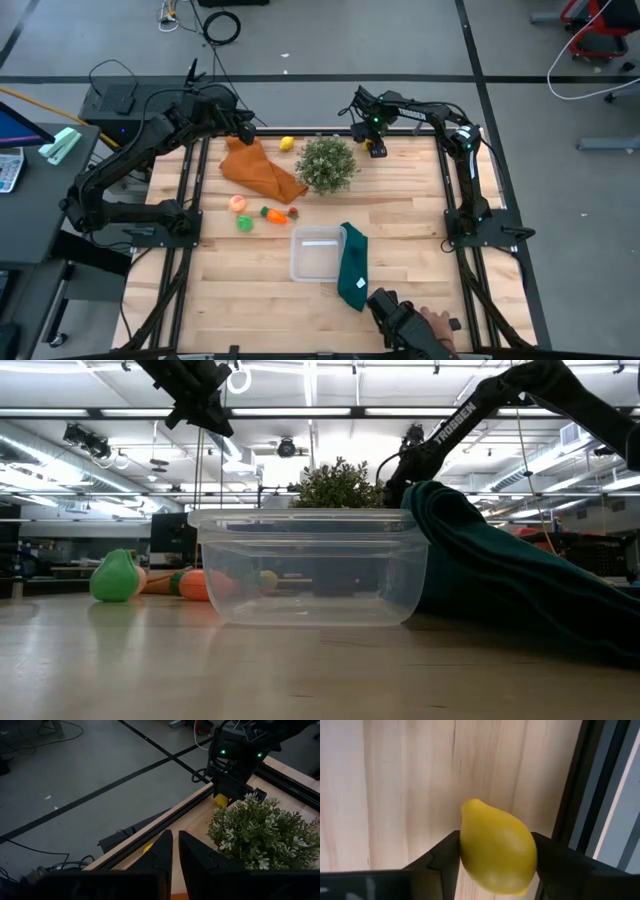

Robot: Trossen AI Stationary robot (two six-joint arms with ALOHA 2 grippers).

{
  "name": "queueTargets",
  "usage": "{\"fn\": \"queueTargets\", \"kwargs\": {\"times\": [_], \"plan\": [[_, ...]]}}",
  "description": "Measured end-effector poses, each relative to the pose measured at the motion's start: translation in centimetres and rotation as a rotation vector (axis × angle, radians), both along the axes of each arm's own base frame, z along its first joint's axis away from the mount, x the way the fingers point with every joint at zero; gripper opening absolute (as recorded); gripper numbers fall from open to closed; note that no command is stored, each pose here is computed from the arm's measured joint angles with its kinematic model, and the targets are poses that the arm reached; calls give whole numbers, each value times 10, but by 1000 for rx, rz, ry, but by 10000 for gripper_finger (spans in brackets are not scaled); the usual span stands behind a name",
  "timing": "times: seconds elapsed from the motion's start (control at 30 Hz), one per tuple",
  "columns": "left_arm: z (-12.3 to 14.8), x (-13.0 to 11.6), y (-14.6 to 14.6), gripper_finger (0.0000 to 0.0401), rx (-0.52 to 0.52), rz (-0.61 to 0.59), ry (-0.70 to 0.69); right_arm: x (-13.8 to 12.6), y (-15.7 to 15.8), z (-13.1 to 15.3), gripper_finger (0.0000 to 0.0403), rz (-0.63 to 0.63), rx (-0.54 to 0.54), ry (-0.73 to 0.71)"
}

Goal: Pick and placing Produce into tupperware
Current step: Put the right yellow lemon into the transparent bin

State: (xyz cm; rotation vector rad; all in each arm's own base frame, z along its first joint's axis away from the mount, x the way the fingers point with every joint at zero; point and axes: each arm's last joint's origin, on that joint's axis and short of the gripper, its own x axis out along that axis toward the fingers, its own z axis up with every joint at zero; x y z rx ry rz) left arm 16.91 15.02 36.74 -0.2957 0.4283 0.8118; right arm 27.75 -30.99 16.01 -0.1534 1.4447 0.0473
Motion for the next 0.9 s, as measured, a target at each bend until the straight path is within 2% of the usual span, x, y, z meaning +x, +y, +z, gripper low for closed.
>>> {"fn": "queueTargets", "kwargs": {"times": [0.13,0.33,0.53,0.73,0.9], "plan": [[0,0,0,39,0,0,0,0,0,0,167,0,-11,12],[0,0,0,31,0,0,0,-2,0,2,179,-19,-47,63],[0,0,0,32,0,0,1,-6,4,16,171,-41,-70,82],[0,0,0,39,0,0,1,-11,16,41,176,-70,-81,85],[0,0,0,34,1,0,1,-12,34,74,177,-88,-110,44]]}}
